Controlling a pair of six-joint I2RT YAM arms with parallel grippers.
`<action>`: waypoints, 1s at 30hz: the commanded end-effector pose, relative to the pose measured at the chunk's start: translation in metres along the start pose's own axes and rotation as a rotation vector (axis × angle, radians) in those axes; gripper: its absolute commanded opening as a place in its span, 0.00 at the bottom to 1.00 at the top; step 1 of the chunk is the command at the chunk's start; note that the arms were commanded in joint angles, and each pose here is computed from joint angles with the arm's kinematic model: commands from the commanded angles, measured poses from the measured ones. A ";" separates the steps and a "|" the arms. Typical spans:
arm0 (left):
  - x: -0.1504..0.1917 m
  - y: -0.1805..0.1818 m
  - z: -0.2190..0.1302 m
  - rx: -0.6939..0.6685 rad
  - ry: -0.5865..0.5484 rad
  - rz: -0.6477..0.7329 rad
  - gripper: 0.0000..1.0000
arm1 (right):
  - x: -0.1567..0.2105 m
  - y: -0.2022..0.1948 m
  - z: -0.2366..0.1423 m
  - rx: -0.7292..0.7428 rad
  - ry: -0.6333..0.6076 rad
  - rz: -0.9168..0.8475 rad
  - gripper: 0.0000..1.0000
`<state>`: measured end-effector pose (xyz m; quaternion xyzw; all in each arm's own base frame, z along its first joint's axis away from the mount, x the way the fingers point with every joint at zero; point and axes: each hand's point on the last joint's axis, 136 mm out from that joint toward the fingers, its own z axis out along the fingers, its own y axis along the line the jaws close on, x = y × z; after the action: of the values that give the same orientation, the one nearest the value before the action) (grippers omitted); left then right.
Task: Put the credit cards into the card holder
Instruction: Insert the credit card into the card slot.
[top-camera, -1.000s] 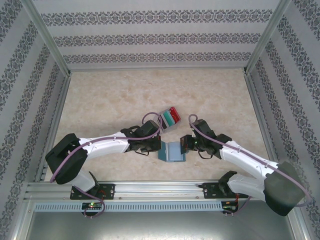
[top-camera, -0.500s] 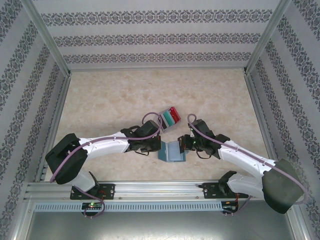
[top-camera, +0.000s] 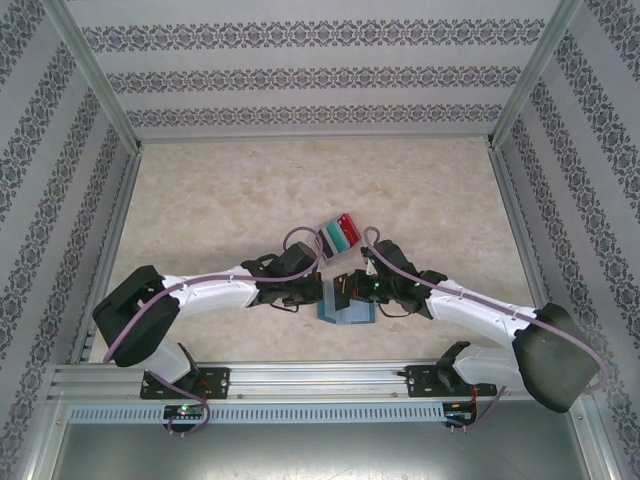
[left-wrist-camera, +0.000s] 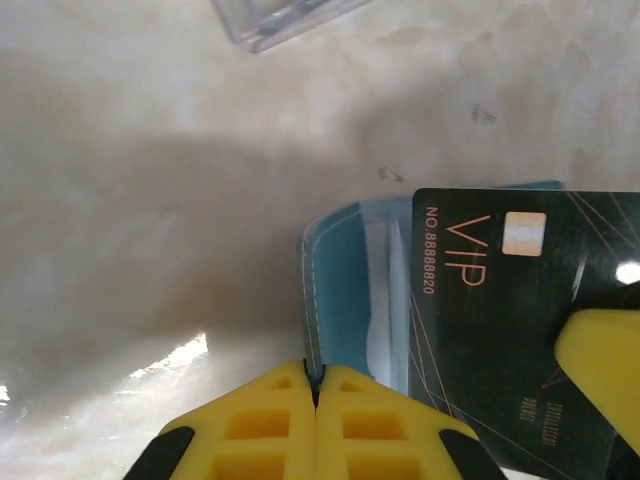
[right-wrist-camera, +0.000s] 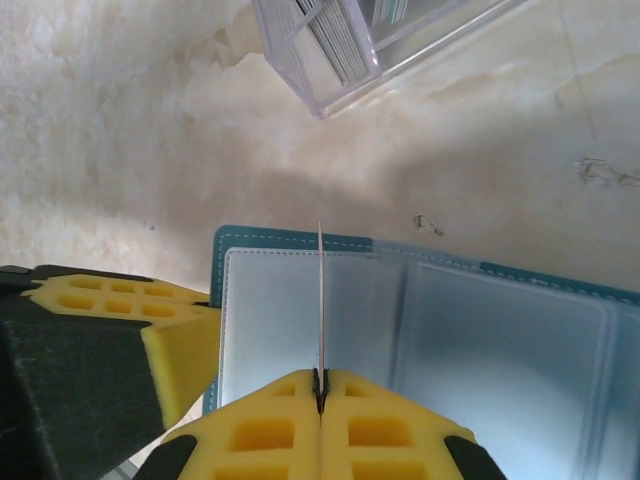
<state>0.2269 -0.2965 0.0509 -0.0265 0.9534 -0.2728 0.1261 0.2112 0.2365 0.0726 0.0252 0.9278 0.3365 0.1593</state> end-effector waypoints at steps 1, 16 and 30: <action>-0.003 0.006 0.008 0.023 -0.010 -0.060 0.00 | 0.001 0.006 0.006 -0.041 -0.009 0.031 0.00; 0.006 0.052 -0.010 -0.168 -0.032 -0.075 0.52 | 0.020 -0.031 0.026 0.062 0.051 0.067 0.00; 0.003 0.017 -0.002 -0.060 0.014 0.009 0.60 | 0.019 -0.028 0.024 0.041 0.046 0.068 0.00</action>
<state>0.2239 -0.2712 0.0450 -0.0426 0.9616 -0.2359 0.1333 0.2118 0.2403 0.0428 0.0511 0.9303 0.3356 0.1391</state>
